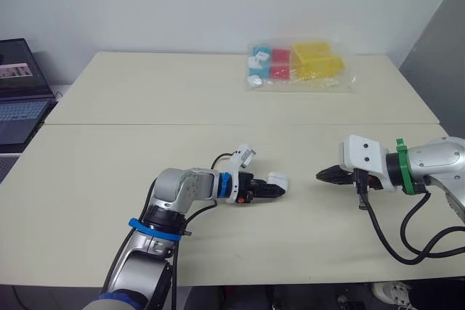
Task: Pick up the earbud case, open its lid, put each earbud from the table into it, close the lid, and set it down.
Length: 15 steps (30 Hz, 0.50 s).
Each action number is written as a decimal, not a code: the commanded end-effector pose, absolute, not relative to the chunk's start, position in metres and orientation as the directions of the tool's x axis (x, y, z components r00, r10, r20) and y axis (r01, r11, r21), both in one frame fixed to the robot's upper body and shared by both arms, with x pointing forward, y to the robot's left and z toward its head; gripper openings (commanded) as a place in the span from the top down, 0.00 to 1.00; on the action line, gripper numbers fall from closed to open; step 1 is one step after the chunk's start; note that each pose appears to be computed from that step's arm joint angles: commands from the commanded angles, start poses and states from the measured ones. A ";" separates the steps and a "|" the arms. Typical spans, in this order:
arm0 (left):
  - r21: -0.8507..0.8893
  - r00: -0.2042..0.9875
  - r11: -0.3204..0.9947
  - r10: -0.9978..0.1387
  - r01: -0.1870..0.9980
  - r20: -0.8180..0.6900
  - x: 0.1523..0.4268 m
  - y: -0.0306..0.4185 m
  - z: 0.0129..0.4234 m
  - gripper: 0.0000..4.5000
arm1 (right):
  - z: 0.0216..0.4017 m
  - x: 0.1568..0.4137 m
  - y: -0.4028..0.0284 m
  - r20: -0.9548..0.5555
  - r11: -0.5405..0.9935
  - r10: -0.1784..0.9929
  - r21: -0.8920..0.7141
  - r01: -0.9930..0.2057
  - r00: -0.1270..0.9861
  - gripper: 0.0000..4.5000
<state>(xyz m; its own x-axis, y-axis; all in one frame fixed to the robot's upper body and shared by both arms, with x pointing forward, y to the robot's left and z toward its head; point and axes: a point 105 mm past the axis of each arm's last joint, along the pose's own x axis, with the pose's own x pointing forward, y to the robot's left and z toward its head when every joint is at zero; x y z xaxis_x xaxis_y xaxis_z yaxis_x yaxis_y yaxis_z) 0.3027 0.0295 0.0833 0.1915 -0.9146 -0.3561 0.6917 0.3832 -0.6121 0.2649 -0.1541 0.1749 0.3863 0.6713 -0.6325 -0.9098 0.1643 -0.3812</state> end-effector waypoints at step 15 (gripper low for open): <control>0.152 0.427 0.404 -0.783 0.902 -0.452 0.294 0.140 0.110 0.01 | 0.209 0.268 -0.174 -0.486 0.308 0.681 -0.489 -0.816 0.548 1.00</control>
